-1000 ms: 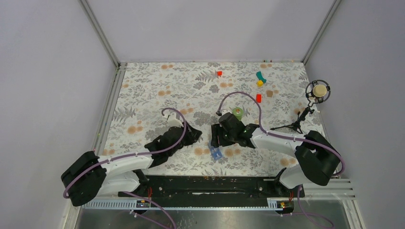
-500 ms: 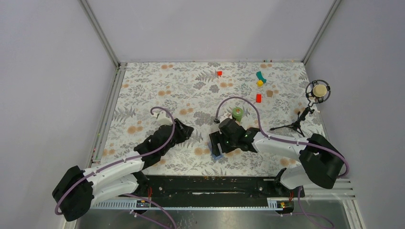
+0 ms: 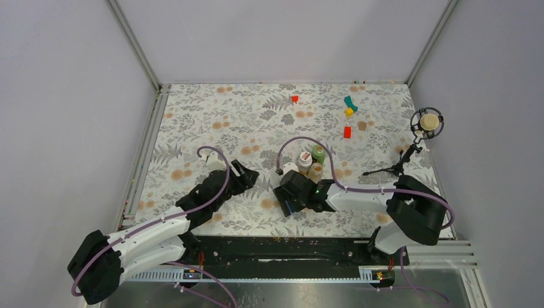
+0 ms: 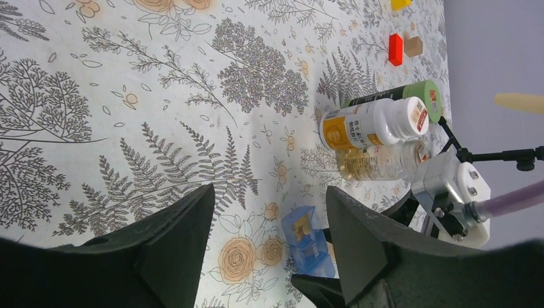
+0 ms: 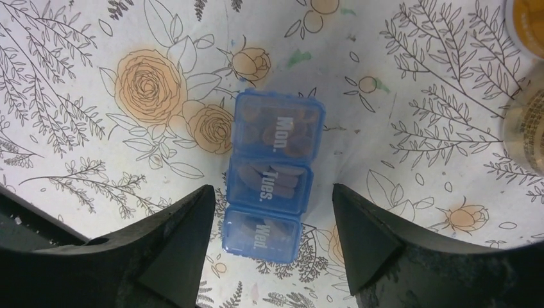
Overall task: Sort the pills into containers
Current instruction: Pick up the pill container at the center of the board.
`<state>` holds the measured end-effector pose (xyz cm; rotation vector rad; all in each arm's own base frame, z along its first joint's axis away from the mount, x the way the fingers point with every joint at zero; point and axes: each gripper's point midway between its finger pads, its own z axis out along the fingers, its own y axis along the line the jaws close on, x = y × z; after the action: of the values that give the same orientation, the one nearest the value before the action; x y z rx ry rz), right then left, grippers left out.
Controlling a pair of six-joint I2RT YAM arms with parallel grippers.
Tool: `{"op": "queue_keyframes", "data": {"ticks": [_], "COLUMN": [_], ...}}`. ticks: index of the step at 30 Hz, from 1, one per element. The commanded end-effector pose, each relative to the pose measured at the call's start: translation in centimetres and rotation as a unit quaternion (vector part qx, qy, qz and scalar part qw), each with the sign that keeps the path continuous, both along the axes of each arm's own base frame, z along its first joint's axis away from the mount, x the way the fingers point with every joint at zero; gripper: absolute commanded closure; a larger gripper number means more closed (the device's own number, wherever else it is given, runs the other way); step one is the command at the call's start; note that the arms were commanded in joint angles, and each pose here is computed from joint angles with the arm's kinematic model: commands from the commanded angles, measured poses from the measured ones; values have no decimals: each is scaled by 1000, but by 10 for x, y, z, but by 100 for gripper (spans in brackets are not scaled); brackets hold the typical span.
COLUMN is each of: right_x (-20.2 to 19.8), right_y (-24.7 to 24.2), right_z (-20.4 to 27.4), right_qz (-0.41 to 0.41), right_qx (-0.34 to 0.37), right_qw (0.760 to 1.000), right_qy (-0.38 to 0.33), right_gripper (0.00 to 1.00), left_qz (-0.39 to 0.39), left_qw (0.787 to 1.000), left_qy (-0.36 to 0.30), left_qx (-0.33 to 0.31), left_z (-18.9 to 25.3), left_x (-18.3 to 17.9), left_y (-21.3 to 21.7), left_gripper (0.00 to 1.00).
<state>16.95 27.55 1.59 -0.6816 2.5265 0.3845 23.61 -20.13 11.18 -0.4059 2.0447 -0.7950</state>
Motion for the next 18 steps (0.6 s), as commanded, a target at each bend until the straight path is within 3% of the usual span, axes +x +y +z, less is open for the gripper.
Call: {"op": "queue_keyframes", "data": {"ticks": [1,8,13,18], "right_x": [15,16,17,15], "right_y": [8,1,-1,4], "right_z": [4,0,5,32], "right_qz": [4,18,29,57], "right_qx": [-16,-45,-50,-25], "right_qw": [998,995,994,992], "right_qy": [-60,-84,-95,-109], "right_gripper": [27,50,57,59], "left_qz": [9,10,5,-29], "left_qw": [1000,1000,1000,997], "left_qy": [-9,-7,-2,3], "left_qx": [-11,-16,-30,-77], "left_z": [5,3,0,3], "left_x": [3,1,-2,-10], "left_y": [4,6,4,-12], "left_gripper": [35,34,33,30]}}
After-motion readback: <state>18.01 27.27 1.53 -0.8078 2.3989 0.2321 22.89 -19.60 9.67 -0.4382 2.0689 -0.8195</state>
